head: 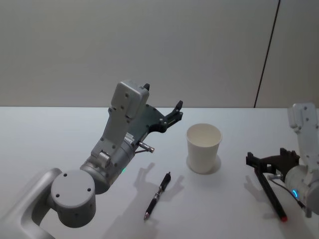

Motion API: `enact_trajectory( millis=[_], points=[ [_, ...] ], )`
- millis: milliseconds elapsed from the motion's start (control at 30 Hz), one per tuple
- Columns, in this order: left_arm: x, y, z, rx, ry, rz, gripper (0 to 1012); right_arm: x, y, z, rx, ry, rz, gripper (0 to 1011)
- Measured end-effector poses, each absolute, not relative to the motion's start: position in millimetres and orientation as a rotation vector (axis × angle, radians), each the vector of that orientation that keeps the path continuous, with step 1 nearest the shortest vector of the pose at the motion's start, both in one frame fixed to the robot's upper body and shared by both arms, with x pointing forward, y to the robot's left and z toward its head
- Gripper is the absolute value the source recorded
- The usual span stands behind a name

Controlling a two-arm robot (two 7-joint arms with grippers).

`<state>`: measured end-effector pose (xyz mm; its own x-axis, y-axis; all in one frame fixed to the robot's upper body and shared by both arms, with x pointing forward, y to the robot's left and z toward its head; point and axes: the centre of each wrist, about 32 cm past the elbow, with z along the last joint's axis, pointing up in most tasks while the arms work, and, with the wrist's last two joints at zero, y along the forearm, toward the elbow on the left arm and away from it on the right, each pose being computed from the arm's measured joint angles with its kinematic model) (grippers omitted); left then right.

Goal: Place the pen into the pen holder.

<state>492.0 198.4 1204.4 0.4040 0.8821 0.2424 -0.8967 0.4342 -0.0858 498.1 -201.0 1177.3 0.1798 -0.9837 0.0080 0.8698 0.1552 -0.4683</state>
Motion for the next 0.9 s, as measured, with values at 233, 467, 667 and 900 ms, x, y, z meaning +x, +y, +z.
enact_trajectory(
  millis=[233,467,667,900],
  points=[
    [492.0,198.4,1204.4,0.061,-0.268,1.124,1004,498.4,-200.5,1174.0,-0.458,0.369,-1.366,1002],
    [492.0,198.4,1204.4,0.061,-0.268,1.124,1004,498.9,-201.0,1169.7,-0.499,0.401,-1.370,1001],
    [492.0,198.4,1204.4,0.061,-0.268,1.124,1004,500.0,-201.4,1166.1,-0.518,0.420,-1.371,1001],
    [492.0,198.4,1204.4,0.061,-0.268,1.124,1004,502.2,-201.8,1160.8,-0.536,0.443,-1.373,1001]
  ],
)
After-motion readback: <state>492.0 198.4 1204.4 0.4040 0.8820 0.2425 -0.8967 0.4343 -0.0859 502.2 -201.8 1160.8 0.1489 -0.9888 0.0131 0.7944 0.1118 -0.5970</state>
